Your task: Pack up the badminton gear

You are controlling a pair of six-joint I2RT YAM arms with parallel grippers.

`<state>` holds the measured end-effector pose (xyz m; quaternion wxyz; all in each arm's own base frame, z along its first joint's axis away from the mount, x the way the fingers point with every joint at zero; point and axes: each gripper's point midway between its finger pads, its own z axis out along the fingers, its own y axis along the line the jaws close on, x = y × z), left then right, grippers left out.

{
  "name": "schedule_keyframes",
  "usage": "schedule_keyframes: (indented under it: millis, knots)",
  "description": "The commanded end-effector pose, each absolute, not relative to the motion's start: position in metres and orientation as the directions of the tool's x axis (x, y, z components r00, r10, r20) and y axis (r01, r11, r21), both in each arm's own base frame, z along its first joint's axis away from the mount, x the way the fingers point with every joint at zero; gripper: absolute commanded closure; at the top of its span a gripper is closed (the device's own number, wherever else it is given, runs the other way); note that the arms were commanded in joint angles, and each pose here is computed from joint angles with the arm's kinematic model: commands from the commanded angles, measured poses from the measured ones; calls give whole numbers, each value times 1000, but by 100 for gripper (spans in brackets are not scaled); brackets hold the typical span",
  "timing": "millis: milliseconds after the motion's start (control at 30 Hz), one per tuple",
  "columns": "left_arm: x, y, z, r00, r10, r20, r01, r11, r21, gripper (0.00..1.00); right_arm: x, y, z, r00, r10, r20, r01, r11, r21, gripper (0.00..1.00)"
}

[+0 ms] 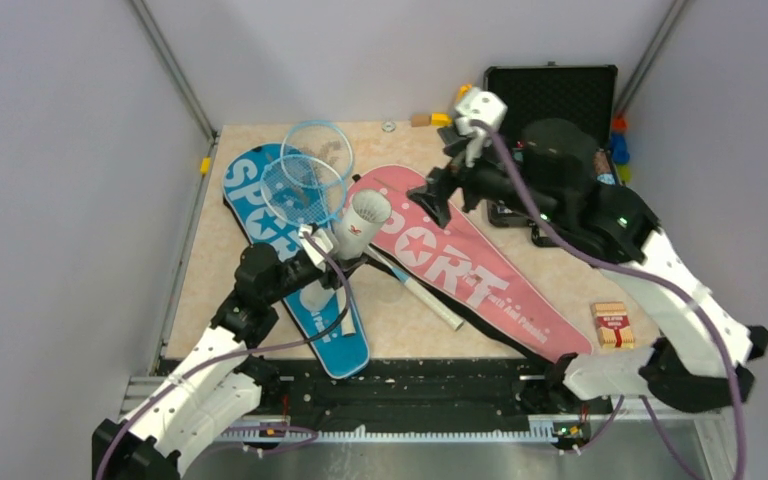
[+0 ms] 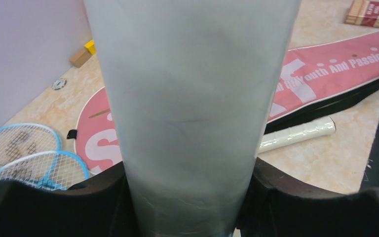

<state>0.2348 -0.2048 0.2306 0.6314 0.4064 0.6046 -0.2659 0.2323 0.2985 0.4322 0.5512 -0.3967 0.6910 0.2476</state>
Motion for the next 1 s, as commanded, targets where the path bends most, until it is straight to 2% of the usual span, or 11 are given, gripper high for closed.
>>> schedule_keyframes:
  millis: [0,167,267,533,800,967]
  knots:
    - [251,-189,251,144,102,-984,734,656,175,71,237,266,482,-4,-47,-999,-698,716,-31,2]
    - [274,-151,273,125,13,-992,522,850,77,71,251,249,415,-193,0,-981,-546,831,108,2]
    - [276,-134,278,131,-13,-991,442,896,47,71,253,261,349,-344,-4,-939,-503,845,181,4]
    - [268,-111,281,153,-102,-983,345,938,-44,71,234,332,183,-706,-73,-705,-477,784,397,30]
    - [264,-117,277,142,-138,-980,381,922,-74,71,223,341,108,-750,-124,-650,-366,896,251,45]
    - [264,-117,278,144,-154,-978,382,920,-88,71,227,331,73,-762,-36,-647,-220,953,207,51]
